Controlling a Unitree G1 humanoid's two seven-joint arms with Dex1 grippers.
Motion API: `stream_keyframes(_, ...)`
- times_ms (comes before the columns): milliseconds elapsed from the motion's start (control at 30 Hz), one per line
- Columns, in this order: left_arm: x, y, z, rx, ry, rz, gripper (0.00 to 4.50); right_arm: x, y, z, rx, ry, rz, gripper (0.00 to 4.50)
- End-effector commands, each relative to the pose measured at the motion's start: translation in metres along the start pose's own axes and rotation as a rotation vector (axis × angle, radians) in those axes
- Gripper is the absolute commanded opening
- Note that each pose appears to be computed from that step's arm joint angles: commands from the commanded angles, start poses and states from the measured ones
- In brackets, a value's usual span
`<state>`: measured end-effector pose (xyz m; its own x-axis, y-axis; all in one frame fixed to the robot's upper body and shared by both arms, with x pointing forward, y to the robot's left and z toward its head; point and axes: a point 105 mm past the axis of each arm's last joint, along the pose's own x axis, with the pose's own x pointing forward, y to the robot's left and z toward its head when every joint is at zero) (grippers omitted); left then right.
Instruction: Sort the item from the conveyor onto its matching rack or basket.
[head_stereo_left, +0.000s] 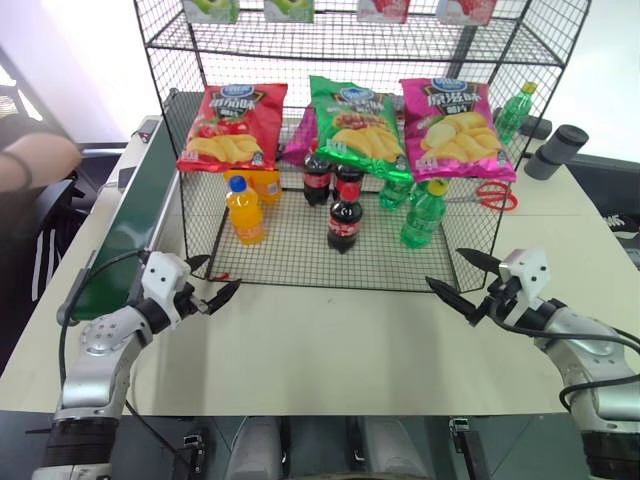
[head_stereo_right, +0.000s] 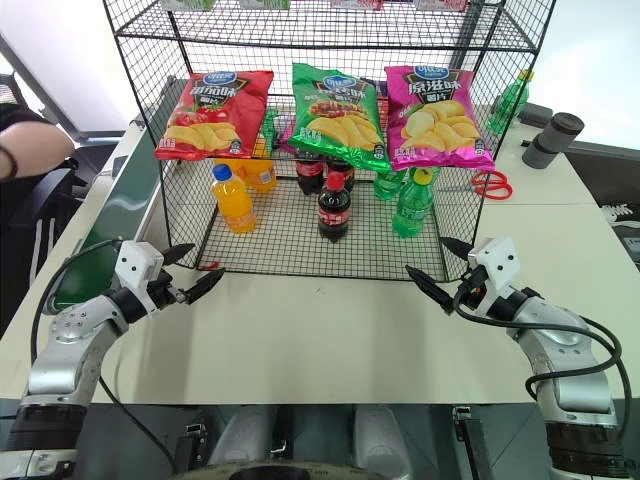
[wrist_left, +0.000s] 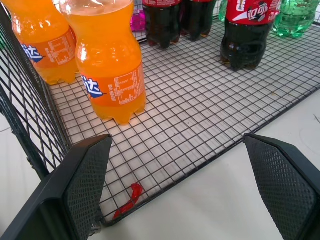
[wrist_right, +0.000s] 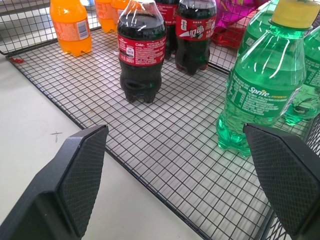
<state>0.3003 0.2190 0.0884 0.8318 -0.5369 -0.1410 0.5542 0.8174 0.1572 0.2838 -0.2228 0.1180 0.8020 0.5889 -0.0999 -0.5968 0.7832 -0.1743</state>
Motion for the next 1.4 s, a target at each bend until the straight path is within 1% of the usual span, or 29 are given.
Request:
stream_keyframes(33, -0.003, 0.003, 0.005, 0.012, -0.010, 0.024, 4.50, 0.003, -0.001, 0.009, -0.026, -0.039, -0.002, 4.49)
stream_keyframes(200, -0.005, 0.005, 0.006, 0.014, -0.006, 0.030, 4.50, 0.003, 0.002, 0.007, -0.019, -0.041, 0.000, 4.49)
stream_keyframes(633, -0.008, -0.001, 0.004, -0.004, -0.002, 0.044, 4.50, 0.006, 0.007, 0.007, -0.003, -0.033, 0.022, 4.49)
stream_keyframes(1067, -0.002, 0.001, 0.009, -0.001, -0.018, 0.053, 4.50, 0.014, 0.003, 0.007, -0.005, -0.042, 0.024, 4.49)
stream_keyframes(1400, -0.007, -0.002, 0.011, -0.003, -0.017, 0.049, 4.50, 0.016, 0.003, 0.006, -0.004, -0.052, 0.030, 4.49)
